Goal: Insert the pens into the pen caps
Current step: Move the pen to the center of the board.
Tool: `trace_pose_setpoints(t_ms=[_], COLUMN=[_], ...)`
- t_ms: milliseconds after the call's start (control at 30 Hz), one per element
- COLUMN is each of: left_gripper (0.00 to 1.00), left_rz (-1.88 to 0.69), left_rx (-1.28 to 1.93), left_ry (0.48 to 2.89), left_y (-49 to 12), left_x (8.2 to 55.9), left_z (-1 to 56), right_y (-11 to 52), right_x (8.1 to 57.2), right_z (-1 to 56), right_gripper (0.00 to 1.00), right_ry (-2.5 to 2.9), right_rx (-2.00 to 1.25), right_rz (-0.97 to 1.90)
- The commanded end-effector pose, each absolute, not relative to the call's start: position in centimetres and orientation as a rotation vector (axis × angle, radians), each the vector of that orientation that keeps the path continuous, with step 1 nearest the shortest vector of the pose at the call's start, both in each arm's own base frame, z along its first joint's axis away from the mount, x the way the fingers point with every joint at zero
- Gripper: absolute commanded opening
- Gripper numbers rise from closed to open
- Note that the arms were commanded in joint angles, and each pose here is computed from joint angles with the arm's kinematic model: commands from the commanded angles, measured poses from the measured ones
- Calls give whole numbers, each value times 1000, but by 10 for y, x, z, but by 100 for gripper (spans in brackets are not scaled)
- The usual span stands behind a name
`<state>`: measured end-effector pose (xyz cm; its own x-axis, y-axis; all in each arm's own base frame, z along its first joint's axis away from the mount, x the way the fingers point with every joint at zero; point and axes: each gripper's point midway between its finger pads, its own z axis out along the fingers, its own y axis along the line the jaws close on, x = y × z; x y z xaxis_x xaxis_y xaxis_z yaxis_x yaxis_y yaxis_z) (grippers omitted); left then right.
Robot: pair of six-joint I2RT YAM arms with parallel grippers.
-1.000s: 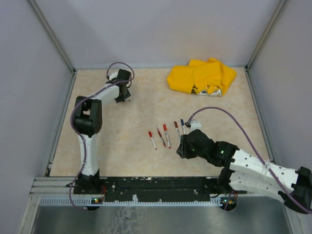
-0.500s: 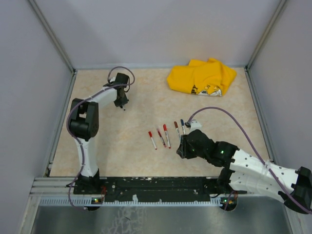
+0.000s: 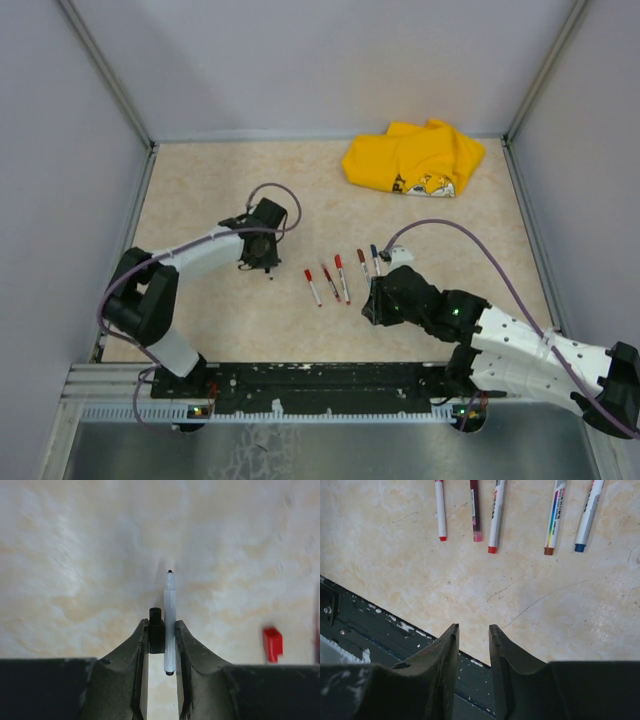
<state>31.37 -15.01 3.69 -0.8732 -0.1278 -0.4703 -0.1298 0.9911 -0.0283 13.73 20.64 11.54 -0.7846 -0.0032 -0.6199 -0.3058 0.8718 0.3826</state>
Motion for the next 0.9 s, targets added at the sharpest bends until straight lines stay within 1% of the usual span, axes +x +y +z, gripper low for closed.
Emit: trace_pose_setpoints(t_ms=[0, 100, 300, 400, 533, 567, 700, 867], left_gripper=[22, 22, 23, 27, 40, 42, 46, 47], left_rz=[-84, -125, -98, -48, -28, -26, -25, -61], left_rx=[-123, -102, -74, -63, -60, -62, -71, -65], left_ry=[2665, 2681, 2688, 2695, 2702, 2700, 2692, 2678], left_y=[-185, -198, -200, -195, -191, -190, -185, -185], left_x=[266, 234, 200, 194, 189, 189, 187, 185], left_z=[37, 33, 23, 17, 14, 15, 18, 27], right_y=[209, 210, 210, 212, 214, 214, 214, 214], right_x=[139, 138, 136, 136, 134, 134, 132, 131], right_z=[122, 120, 117, 118, 119, 119, 118, 116], right_gripper=[31, 31, 31, 31, 31, 31, 31, 31], right_ry=[2373, 2382, 2392, 2392, 2393, 2393, 2395, 2399], right_rx=[-219, -220, -214, -213, -221, -220, -215, -215], right_rz=[655, 658, 668, 678, 697, 700, 709, 714])
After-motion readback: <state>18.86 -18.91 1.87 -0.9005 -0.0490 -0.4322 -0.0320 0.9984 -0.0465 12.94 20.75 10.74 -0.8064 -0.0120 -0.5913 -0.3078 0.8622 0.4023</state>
